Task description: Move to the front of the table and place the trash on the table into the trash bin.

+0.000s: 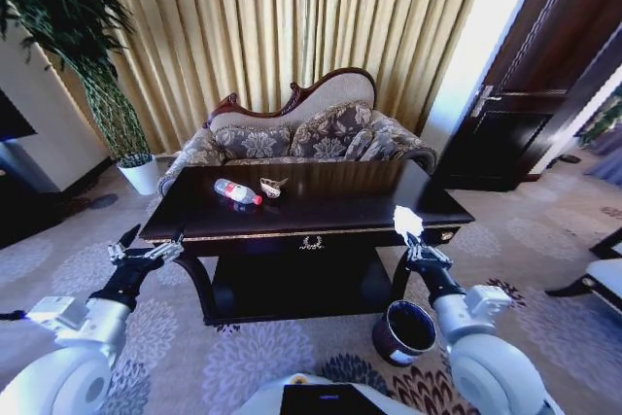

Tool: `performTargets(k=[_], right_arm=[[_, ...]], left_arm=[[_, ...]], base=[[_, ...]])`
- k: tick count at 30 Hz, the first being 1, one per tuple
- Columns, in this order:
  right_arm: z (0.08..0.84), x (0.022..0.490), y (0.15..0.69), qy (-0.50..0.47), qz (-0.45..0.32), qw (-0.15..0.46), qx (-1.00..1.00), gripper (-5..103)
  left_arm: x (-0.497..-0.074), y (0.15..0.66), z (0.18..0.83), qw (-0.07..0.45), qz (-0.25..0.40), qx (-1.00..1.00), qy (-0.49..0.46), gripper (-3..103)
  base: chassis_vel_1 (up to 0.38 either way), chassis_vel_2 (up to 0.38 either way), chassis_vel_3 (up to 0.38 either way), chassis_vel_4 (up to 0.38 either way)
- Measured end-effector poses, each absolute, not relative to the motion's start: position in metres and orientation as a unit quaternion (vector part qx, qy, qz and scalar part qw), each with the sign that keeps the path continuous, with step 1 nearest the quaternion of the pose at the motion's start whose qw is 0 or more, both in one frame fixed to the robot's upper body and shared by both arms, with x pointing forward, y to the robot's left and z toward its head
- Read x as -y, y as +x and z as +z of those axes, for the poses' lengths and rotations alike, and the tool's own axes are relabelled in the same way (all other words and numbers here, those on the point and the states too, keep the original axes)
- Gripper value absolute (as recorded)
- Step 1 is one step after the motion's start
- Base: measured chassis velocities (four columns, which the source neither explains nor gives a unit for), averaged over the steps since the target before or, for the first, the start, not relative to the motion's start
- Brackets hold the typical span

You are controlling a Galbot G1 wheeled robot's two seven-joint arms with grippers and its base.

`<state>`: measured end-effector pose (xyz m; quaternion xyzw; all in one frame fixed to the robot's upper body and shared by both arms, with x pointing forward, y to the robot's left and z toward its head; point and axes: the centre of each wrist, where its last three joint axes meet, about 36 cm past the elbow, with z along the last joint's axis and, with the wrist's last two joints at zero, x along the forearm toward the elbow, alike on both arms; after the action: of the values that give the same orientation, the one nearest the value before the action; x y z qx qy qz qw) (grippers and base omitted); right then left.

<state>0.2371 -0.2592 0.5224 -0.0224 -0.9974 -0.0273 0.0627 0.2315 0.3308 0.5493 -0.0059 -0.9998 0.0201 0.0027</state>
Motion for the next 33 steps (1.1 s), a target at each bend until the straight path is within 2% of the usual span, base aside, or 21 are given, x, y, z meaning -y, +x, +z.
performTargets(k=[6, 9, 19, 22, 30, 33], right_arm=[[0.497, 0.269, 0.246, -0.038, -0.035, 0.091, 0.995, 0], [0.44, 0.291, 0.258, -0.074, -0.024, 0.143, 0.987, 0], [0.357, 0.322, 0.278, -0.109, 0.0, 0.228, 0.968, 0], [0.321, 0.34, 0.291, -0.128, 0.022, 0.26, 0.957, 0], [0.258, 0.381, 0.293, -0.153, 0.098, 0.294, 0.938, 0], [0.247, 0.39, 0.293, -0.163, 0.105, 0.303, 0.933, 0]], left_arm=[[-0.329, 0.231, 0.549, 0.0, 0.025, 1.0, -0.007, 100], [-0.329, 0.23, 0.551, -0.004, 0.027, 1.0, -0.006, 100], [-0.333, 0.229, 0.556, -0.013, 0.031, 0.999, -0.001, 100], [-0.335, 0.227, 0.557, -0.016, 0.032, 0.999, 0.004, 100], [-0.337, 0.224, 0.556, -0.019, 0.038, 0.999, 0.011, 100], [-0.336, 0.224, 0.556, -0.02, 0.04, 0.999, 0.011, 100]], base=[[0.0, 0.0, 0.0, 0.0], [0.0, 0.0, 0.0, 0.0], [0.0, 0.0, 0.0, 0.0], [0.0, 0.0, 0.0, 0.0], [0.0, 0.0, 0.0, 0.0], [0.0, 0.0, 0.0, 0.0]])
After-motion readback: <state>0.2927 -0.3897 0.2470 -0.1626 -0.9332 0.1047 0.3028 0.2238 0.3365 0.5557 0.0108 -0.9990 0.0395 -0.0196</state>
